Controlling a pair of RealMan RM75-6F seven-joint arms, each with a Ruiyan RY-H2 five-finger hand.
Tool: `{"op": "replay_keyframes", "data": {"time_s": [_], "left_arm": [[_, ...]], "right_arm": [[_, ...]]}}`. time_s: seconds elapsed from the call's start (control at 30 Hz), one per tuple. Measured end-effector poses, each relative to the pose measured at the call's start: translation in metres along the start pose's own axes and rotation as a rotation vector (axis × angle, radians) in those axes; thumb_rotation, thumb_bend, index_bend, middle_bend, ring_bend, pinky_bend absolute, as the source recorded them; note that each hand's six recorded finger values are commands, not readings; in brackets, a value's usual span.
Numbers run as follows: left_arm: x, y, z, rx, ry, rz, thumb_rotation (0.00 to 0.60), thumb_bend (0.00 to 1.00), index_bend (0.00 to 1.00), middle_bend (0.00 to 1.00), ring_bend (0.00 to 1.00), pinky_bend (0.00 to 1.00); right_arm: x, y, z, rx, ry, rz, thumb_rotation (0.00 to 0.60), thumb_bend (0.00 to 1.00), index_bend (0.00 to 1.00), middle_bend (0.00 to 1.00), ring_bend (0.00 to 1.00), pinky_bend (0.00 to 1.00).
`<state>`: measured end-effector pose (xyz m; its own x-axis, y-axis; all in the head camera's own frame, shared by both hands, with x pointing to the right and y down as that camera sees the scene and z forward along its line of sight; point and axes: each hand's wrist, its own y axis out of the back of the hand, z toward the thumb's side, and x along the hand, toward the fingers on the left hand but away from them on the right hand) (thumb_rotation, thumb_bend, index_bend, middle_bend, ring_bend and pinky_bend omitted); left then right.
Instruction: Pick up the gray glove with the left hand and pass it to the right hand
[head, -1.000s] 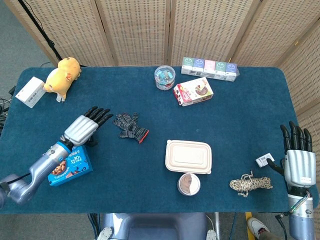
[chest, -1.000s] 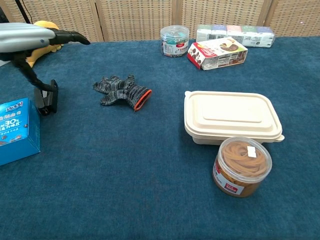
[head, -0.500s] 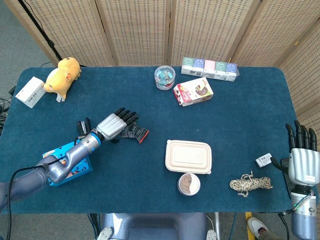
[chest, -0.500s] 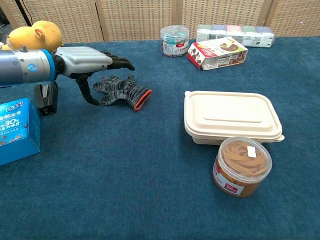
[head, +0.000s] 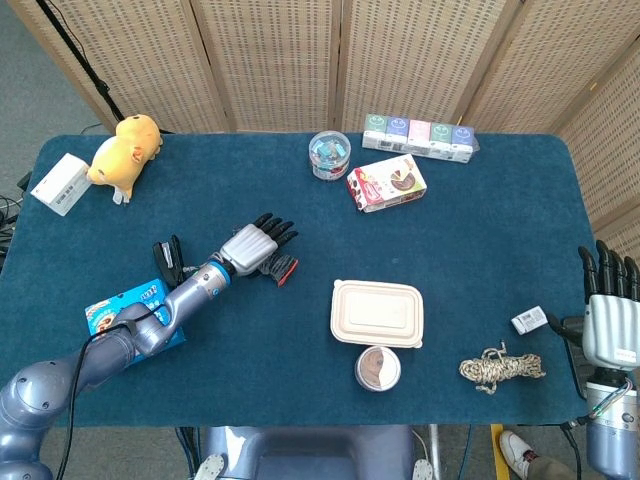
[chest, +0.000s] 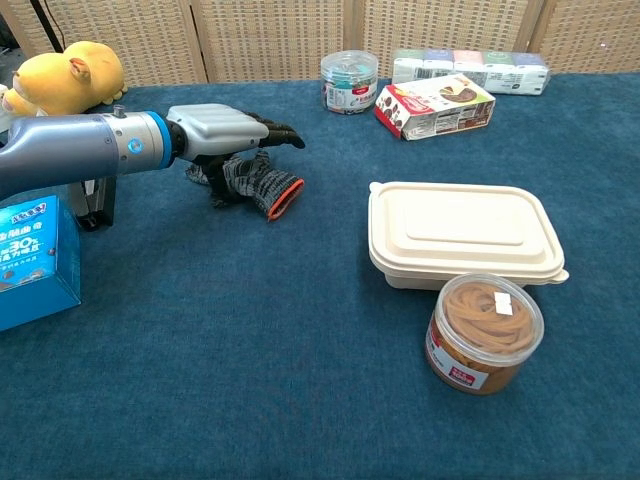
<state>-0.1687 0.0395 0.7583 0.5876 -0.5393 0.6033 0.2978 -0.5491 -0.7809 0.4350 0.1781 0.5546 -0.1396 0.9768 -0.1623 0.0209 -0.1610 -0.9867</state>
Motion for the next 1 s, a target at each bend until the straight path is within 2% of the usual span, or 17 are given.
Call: {"op": "replay_keyframes", "data": {"time_s": [0.07, 0.23, 0.43, 0.67, 0.87, 1.0], "left_arm": [[0.002, 0.000, 0.000, 0.000, 0.003, -0.005, 0.600, 0.38, 0.15, 0.08, 0.04, 0.14], [0.005, -0.003, 0.003, -0.008, 0.003, -0.034, 0.600, 0.41, 0.27, 0.28, 0.21, 0.30], [0.007, -0.002, 0.008, 0.004, 0.000, -0.039, 0.600, 0.41, 0.44, 0.46, 0.35, 0.38], [0.006, 0.005, 0.009, 0.013, -0.003, -0.004, 0.600, 0.42, 0.54, 0.54, 0.40, 0.41], [0.001, 0.010, 0.007, 0.018, -0.005, 0.010, 0.600, 0.42, 0.54, 0.54, 0.40, 0.41], [0.000, 0.018, 0.006, 0.029, -0.015, 0.019, 0.600, 0.42, 0.54, 0.54, 0.39, 0.41]], "right_arm": [[0.000, 0.001, 0.000, -0.001, 0.001, -0.002, 0.600, 0.06, 0.03, 0.00, 0.00, 0.00], [0.001, 0.002, 0.001, -0.008, 0.003, -0.005, 0.600, 0.06, 0.03, 0.00, 0.00, 0.00], [0.002, 0.005, 0.001, -0.013, 0.006, -0.014, 0.600, 0.06, 0.03, 0.00, 0.00, 0.00], [0.003, 0.003, 0.005, -0.016, 0.021, -0.006, 0.600, 0.06, 0.03, 0.00, 0.00, 0.00], [0.005, -0.003, 0.010, -0.014, 0.043, 0.019, 0.600, 0.06, 0.04, 0.00, 0.00, 0.00], [0.006, -0.011, 0.021, -0.019, 0.088, 0.052, 0.600, 0.06, 0.06, 0.00, 0.00, 0.00]]}}
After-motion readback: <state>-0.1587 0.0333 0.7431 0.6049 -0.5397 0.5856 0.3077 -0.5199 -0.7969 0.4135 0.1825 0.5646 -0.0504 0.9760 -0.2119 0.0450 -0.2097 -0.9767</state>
